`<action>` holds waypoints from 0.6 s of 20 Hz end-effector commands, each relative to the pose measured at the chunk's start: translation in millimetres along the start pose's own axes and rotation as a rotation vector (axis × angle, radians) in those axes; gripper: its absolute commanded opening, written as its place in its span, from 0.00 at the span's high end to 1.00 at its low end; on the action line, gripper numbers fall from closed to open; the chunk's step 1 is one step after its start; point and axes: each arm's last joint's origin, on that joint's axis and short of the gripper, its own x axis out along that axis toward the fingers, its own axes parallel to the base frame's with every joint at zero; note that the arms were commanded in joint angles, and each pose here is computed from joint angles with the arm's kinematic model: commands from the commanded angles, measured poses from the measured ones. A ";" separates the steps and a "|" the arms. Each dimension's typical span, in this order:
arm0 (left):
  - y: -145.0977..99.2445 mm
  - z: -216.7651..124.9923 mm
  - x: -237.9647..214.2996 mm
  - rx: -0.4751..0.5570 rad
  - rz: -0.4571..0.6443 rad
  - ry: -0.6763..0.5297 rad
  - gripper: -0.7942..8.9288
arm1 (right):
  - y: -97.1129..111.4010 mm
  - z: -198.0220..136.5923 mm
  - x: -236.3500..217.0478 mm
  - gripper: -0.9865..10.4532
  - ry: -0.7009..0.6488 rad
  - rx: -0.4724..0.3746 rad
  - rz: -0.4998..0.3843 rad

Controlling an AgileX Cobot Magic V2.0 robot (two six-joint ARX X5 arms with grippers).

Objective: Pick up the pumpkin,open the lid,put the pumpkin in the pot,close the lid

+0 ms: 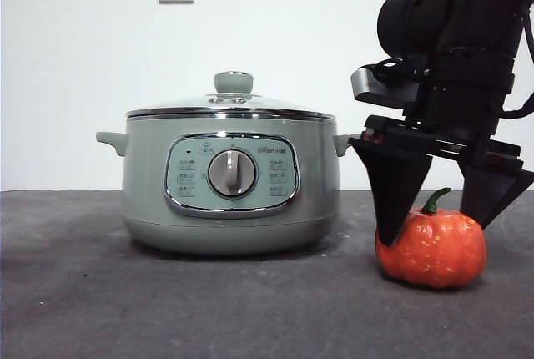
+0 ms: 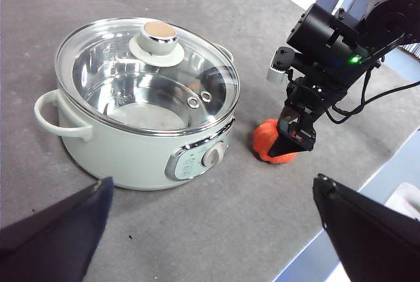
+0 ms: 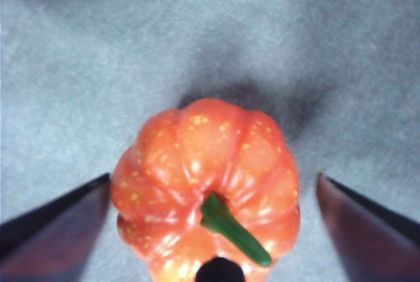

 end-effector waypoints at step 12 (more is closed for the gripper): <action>21.5 28.0 37.3 -0.033 -0.045 -0.006 0.18 | 11.0 -26.2 -93.6 0.92 -0.284 0.016 -0.010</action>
